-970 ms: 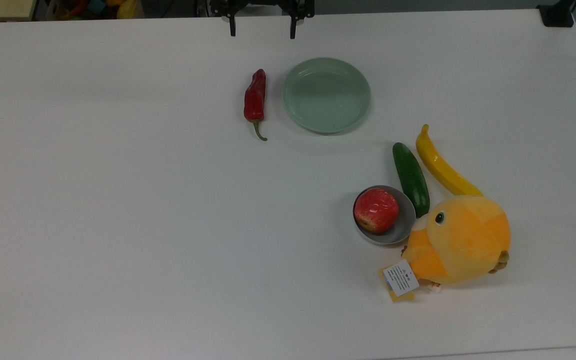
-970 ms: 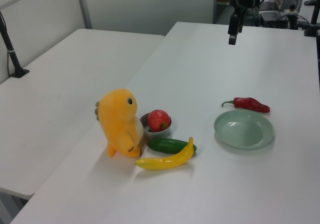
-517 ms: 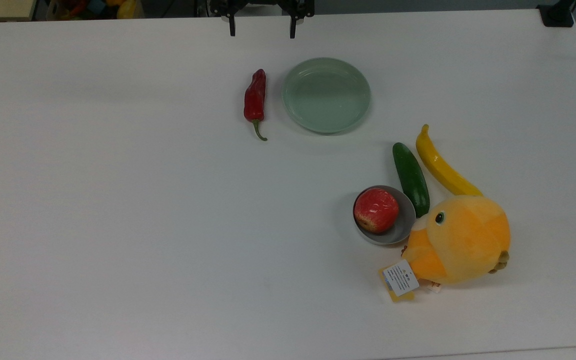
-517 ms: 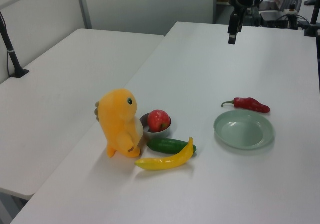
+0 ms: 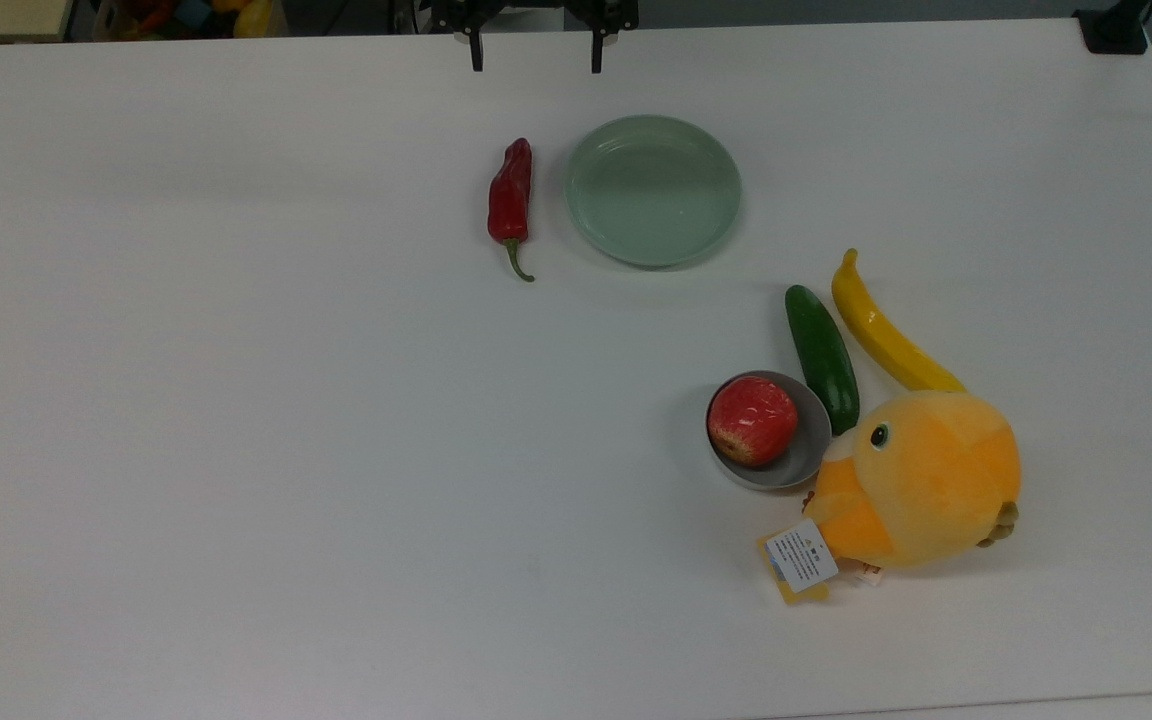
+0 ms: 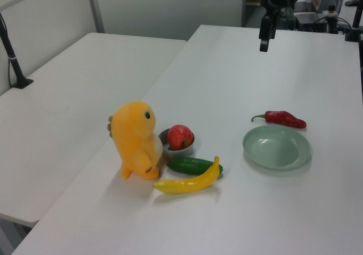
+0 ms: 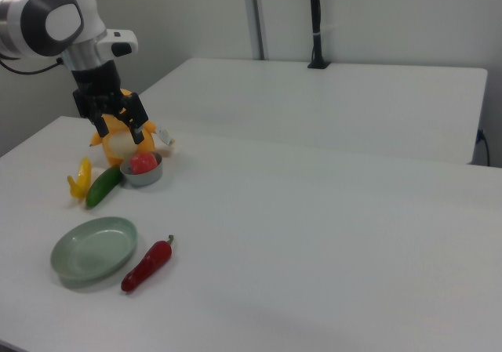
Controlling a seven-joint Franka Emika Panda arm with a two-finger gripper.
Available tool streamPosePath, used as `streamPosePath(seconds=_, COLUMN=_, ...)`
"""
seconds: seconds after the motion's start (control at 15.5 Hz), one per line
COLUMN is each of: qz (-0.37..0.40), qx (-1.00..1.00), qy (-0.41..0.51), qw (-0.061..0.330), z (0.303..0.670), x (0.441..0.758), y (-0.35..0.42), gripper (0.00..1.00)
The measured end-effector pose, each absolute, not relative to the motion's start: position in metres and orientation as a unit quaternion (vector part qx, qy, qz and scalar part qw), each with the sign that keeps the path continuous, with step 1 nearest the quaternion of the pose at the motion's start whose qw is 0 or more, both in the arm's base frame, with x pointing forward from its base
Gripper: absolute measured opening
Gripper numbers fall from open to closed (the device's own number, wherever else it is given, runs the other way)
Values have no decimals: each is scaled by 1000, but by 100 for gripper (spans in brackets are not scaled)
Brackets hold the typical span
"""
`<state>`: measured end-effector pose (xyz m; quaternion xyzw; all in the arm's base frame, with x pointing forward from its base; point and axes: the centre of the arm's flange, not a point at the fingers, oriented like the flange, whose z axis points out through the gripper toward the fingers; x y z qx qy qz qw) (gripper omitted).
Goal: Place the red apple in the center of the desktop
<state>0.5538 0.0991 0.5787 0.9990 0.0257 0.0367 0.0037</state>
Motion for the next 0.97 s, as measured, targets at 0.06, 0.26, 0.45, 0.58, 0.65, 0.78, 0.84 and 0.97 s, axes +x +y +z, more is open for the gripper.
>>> streamPosePath(seconds=0.06, qz=36, qx=999, qy=26, qw=3, z=577, x=554, y=99, gripper=100)
streamPosePath(seconds=0.26, qz=23, qx=999, qy=23, qw=5, z=563, x=560, y=97, gripper=100)
streamPosePath(seconds=0.45, qz=30, qx=999, qy=24, qw=4, z=550, x=571, y=100, gripper=100)
streamPosePath(seconds=0.58, qz=41, qx=999, qy=30, qw=3, z=539, x=581, y=105, gripper=100)
streamPosePath(seconds=0.65, qz=52, qx=998, qy=39, qw=2, z=531, x=588, y=111, gripper=100)
streamPosePath(seconds=0.78, qz=73, qx=995, qy=71, qw=3, z=510, x=604, y=126, gripper=100)
streamPosePath(seconds=0.84, qz=82, qx=993, qy=88, qw=3, z=497, x=612, y=133, gripper=100)
streamPosePath(seconds=0.97, qz=95, qx=986, qy=136, qw=12, z=470, x=627, y=142, gripper=100)
